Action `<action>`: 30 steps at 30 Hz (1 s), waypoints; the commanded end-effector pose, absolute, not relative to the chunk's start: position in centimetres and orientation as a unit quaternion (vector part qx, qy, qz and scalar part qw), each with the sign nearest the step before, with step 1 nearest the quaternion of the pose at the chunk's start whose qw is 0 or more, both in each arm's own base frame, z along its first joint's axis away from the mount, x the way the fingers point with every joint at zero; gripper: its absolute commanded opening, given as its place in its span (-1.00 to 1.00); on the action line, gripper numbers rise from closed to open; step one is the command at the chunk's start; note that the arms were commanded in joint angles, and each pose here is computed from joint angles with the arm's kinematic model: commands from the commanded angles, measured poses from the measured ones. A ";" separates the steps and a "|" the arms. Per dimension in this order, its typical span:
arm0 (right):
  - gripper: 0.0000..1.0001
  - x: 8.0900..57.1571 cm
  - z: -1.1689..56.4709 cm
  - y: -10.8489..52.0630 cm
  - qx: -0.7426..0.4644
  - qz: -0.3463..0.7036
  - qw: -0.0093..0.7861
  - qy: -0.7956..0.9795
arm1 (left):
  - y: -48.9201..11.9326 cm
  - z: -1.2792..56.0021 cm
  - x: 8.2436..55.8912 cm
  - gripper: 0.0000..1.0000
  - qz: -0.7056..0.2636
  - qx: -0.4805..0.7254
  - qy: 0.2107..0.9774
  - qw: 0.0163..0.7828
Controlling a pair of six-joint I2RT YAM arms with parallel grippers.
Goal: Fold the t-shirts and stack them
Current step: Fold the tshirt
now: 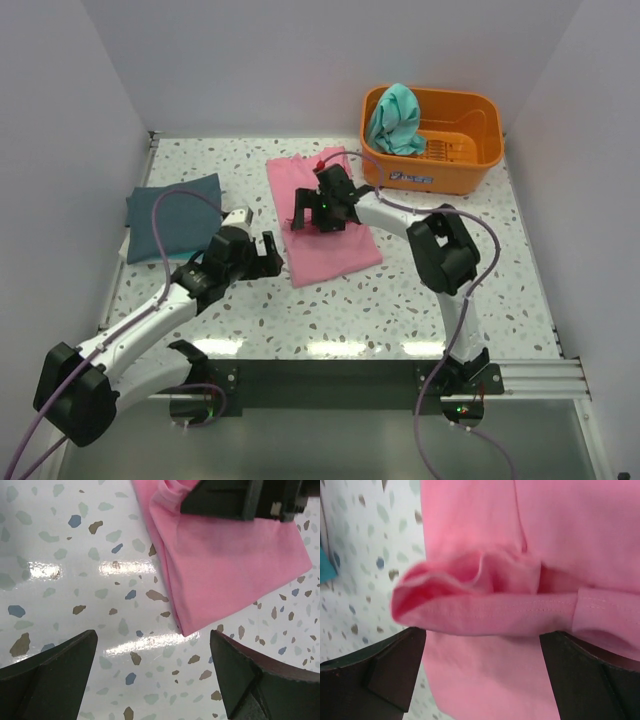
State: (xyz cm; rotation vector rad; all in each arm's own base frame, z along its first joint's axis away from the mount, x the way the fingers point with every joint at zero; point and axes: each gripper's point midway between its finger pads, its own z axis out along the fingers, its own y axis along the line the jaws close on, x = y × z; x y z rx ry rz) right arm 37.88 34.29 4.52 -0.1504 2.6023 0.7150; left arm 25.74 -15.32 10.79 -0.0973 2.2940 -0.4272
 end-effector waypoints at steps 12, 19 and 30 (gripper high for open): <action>0.97 46.6 13.7 33.0 -0.044 0.181 0.375 0.908 | -17.1 10.2 25.2 1.00 -0.219 -0.027 0.899 0.378; 0.97 35.9 10.5 21.4 0.069 0.147 0.308 0.937 | -21.4 9.1 25.2 1.00 -0.276 0.012 0.893 0.356; 0.90 30.4 6.4 15.7 0.151 0.180 0.257 0.937 | -24.2 5.6 25.3 0.42 -0.259 0.044 0.909 0.324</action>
